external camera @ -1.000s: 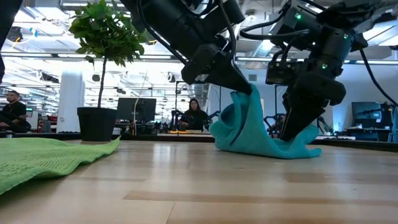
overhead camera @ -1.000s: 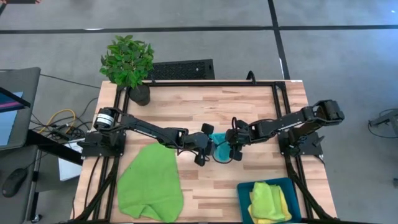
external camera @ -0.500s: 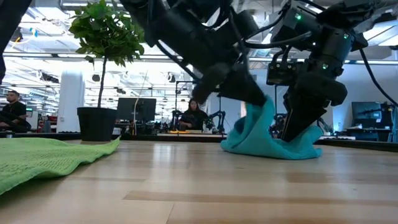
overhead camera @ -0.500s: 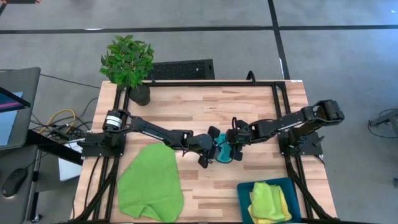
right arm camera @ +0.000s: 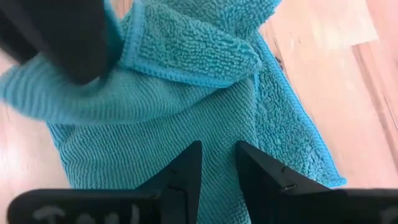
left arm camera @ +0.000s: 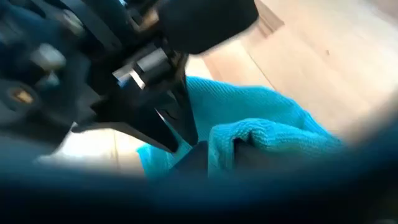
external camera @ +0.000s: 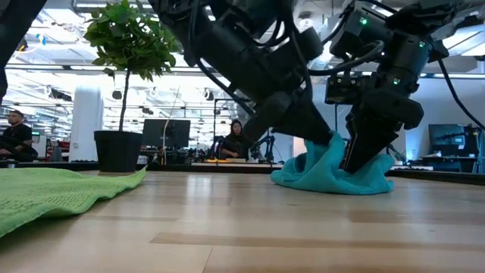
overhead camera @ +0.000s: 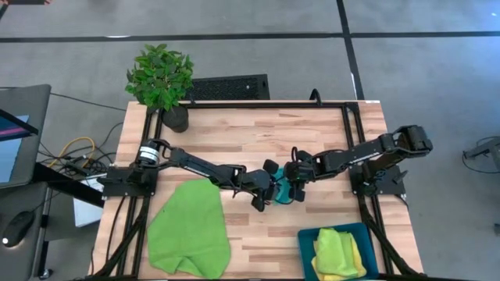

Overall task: Fold microfiber towels
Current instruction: Fold the blue towel, then put the folded blue towel into the bin

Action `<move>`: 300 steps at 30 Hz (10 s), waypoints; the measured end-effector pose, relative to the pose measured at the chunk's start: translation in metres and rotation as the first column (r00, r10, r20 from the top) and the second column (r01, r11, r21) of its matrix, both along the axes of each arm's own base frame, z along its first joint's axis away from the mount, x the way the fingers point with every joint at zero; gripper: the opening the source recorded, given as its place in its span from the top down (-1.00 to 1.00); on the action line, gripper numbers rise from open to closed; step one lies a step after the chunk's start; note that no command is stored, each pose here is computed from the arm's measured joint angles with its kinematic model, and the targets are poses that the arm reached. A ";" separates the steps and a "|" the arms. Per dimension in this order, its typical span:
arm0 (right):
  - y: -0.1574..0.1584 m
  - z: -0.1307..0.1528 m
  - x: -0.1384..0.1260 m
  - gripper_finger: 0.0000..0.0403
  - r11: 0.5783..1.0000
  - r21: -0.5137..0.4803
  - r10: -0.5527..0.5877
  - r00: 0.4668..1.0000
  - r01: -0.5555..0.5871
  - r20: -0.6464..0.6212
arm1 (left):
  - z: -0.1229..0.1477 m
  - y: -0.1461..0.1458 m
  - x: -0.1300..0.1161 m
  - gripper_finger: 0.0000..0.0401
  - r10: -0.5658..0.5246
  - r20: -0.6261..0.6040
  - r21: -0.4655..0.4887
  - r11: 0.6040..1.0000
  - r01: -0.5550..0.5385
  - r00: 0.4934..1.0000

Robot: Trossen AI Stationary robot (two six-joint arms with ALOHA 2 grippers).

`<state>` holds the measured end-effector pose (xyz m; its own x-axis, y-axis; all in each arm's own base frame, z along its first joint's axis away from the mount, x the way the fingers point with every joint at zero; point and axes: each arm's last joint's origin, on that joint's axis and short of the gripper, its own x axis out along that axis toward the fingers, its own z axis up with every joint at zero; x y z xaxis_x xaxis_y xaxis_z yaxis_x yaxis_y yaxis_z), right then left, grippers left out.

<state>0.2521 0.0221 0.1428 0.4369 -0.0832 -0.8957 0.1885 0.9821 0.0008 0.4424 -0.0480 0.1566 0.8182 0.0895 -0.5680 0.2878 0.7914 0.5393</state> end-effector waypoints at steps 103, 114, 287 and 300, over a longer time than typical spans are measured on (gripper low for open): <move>0.055 0.016 -0.015 0.98 0.964 -0.140 -0.212 0.970 0.227 0.120 | 0.062 -0.065 -0.057 0.25 0.518 -0.216 -0.135 0.824 -0.550 0.828; 0.054 0.027 -0.017 0.99 0.965 -0.114 -0.214 0.963 0.235 0.166 | 0.022 -0.042 -0.041 0.25 0.367 0.035 -0.306 0.890 -0.339 0.930; 0.172 0.126 -0.114 0.99 0.884 0.119 0.458 0.889 -0.452 -0.021 | 0.088 -0.113 -0.045 0.25 0.447 -0.064 -0.376 0.817 -0.437 0.892; 0.209 0.128 -0.157 0.99 0.853 0.292 0.443 0.896 -0.433 0.033 | 0.089 -0.114 -0.045 0.25 0.446 -0.056 -0.391 0.813 -0.430 0.893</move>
